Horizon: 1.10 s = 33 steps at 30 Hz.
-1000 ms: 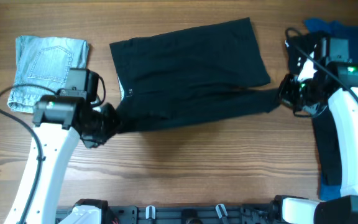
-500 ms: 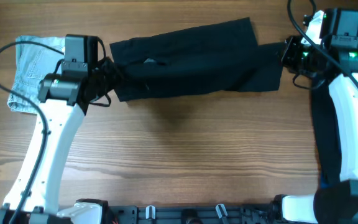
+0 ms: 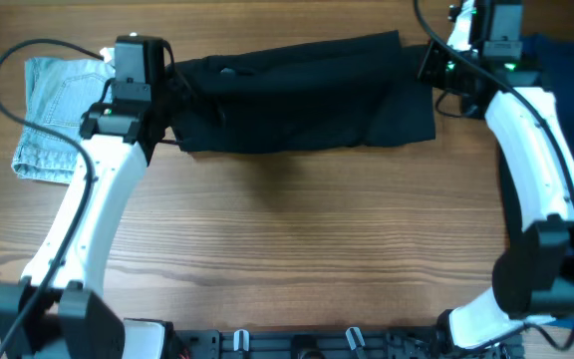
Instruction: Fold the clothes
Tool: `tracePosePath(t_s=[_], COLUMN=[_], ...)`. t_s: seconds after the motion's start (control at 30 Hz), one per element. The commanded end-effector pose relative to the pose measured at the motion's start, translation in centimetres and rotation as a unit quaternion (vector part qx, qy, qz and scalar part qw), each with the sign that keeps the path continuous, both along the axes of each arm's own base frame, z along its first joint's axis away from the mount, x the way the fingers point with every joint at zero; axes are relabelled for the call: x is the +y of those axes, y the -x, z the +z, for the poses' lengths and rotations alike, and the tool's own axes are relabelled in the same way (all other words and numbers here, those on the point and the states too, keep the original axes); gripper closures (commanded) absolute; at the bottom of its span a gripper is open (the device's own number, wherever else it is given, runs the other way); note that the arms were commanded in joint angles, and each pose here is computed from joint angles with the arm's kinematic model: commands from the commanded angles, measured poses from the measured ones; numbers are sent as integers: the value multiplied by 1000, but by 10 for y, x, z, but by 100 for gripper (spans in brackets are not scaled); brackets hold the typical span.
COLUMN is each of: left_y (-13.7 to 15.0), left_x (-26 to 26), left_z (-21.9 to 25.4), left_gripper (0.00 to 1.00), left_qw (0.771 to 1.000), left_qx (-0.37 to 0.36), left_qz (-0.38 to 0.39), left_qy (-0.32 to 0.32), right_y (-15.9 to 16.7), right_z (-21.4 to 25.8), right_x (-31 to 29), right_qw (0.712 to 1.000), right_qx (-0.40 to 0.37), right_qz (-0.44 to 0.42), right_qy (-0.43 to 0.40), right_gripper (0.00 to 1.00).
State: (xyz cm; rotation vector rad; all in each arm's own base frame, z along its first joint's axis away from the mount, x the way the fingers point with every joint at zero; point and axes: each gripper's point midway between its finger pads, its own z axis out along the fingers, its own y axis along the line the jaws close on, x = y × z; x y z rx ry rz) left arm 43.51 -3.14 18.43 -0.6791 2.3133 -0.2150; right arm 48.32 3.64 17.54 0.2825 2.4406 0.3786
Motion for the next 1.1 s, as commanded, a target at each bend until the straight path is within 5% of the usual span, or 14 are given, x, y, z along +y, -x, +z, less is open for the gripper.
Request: tracePosePath(t_s=[0.0, 0.27, 0.73, 0.8, 0.87, 0.9, 0.93, 1.07], left_y=[-23, -74, -110, -110, -112, -117, -122, -149], left_x=[21, 24, 23, 23, 24, 27, 31, 19], left_z=[-13, -59, -132, -144, -153, -149, -141, -69], left_gripper=[96, 96, 94, 84, 57, 51, 48, 42], left_qw=[999, 996, 996, 996, 996, 995, 994, 987], left_qx=[-12, -45, -56, -48, -47, -59, -74, -150], left_qz=[31, 49, 52, 52, 53, 48, 42, -39], left_qy=[-38, -52, -50, -51, -52, -59, -68, -45], right_y=[-20, -61, -101, -103, -106, -108, -111, -126], right_z=[-25, -62, -111, -117, -121, -120, -115, -68], right_x=[-12, -10, 9, 9, 11, 12, 13, 19], right_qw=[999, 999, 996, 996, 996, 996, 994, 983], right_qx=[4, -30, -76, -76, -82, -88, -102, -167], right_qz=[-18, -19, -7, -7, -4, 4, 14, 46], right_qy=[35, 33, 34, 34, 32, 33, 40, 54], right_gripper=[96, 96, 87, 77, 61, 54, 39, 7])
